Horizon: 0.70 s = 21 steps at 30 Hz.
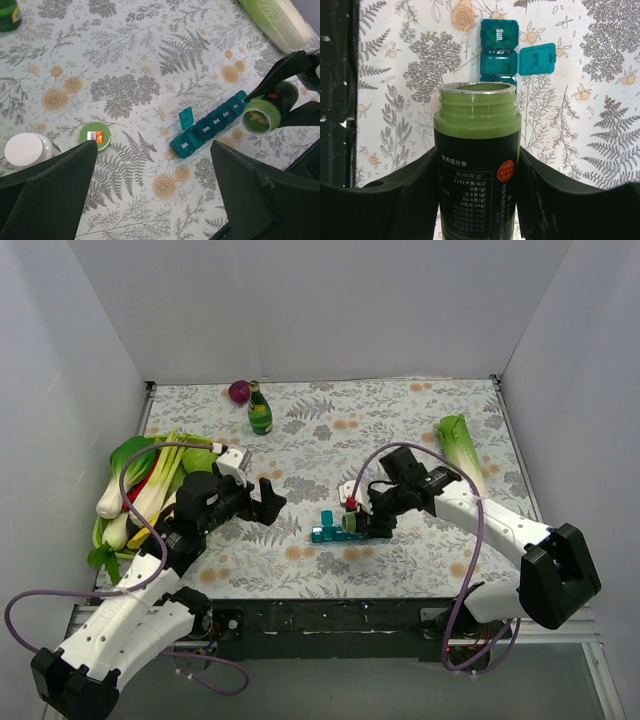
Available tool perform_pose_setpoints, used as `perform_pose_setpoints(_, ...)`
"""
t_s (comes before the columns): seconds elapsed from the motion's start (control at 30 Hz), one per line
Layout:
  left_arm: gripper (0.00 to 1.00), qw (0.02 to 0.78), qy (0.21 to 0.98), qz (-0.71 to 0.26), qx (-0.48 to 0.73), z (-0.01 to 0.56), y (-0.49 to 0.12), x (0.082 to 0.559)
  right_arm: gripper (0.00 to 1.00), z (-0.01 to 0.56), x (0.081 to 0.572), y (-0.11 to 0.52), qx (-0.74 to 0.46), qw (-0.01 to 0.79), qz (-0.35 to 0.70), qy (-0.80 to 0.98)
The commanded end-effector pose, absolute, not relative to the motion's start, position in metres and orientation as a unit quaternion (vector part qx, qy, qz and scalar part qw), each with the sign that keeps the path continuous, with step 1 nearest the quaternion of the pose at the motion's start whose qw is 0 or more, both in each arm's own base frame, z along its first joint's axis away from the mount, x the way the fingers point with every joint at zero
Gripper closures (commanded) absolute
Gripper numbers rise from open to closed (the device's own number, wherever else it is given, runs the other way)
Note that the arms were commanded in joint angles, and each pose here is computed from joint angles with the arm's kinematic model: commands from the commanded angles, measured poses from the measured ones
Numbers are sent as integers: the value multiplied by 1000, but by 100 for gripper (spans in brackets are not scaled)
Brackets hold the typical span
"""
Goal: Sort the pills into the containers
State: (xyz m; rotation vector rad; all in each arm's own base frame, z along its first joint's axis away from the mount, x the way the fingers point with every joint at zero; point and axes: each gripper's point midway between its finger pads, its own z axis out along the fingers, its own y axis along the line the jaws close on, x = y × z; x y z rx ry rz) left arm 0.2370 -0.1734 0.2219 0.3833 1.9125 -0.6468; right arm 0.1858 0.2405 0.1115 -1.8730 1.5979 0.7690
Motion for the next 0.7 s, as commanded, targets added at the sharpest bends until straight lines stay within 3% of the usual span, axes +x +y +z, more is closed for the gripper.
perform_pose_setpoints(0.0, 2, 532, 802, -231, 140, 211, -157, 242, 99, 117, 212, 245, -714, 279, 217, 605)
perform_pose_setpoints(0.4, 2, 596, 773, -201, 79, 230, -128, 241, 99, 95, 216, 261, -737, 217, 160, 620)
perform_pose_setpoints(0.67, 2, 600, 773, -195, 68, 230, -124, 242, 99, 82, 212, 264, -746, 191, 144, 621)
